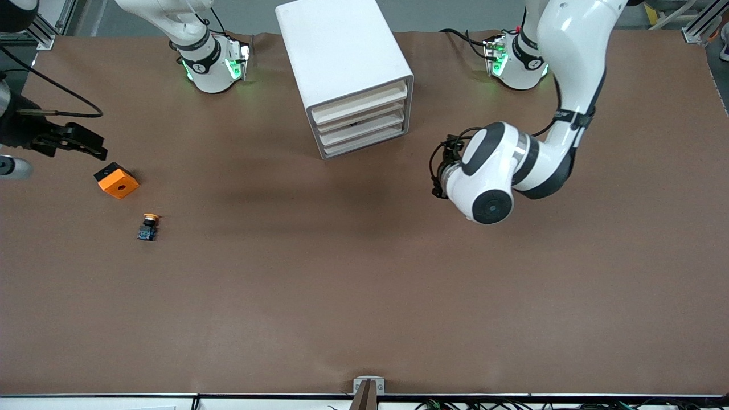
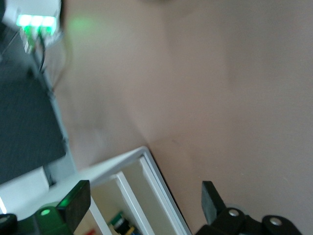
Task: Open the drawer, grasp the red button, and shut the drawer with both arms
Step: 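Reach the left gripper to the drawer front and pull it open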
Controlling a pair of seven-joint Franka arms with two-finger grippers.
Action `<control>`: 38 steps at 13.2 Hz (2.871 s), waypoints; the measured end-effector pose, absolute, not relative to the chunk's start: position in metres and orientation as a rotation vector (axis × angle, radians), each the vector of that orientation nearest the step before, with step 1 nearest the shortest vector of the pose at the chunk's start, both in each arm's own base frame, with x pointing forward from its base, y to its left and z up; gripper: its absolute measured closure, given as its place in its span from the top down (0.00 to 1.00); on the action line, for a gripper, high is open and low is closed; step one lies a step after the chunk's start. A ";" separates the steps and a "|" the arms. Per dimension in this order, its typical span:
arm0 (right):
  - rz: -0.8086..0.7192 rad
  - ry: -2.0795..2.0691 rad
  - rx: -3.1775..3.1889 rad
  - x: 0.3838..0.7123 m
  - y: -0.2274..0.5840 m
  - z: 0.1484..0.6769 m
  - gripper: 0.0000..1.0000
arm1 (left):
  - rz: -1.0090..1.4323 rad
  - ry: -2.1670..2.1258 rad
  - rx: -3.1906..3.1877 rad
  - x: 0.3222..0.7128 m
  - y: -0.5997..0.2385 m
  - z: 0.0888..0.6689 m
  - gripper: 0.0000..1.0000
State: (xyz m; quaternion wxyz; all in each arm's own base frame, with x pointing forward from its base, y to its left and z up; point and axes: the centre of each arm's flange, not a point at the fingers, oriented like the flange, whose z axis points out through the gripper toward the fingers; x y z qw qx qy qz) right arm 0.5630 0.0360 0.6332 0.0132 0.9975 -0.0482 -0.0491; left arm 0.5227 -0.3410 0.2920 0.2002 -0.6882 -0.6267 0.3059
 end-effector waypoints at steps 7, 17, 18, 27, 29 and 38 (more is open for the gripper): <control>-0.219 -0.328 3.060 0.549 0.100 0.630 1.00 | 1.132 -1.811 -1.520 0.489 -0.388 0.230 1.00; -0.290 -0.697 3.055 0.520 0.202 0.632 1.00 | 1.238 -1.693 -1.326 0.439 -0.440 0.222 0.86; -0.289 -0.716 3.047 0.517 0.210 0.632 1.00 | 1.228 -1.686 -1.323 0.434 -0.444 0.221 0.79; -0.206 -0.973 3.001 0.503 0.277 0.628 1.00 | 1.272 -1.665 -1.258 0.427 -0.448 0.204 0.47; -0.196 -1.055 2.975 0.501 0.297 0.621 1.00 | 1.270 -1.661 -1.261 0.425 -0.451 0.204 0.46; -0.179 -1.167 2.933 0.477 0.377 0.592 1.00 | 1.254 -1.647 -1.238 0.417 -0.456 0.194 0.14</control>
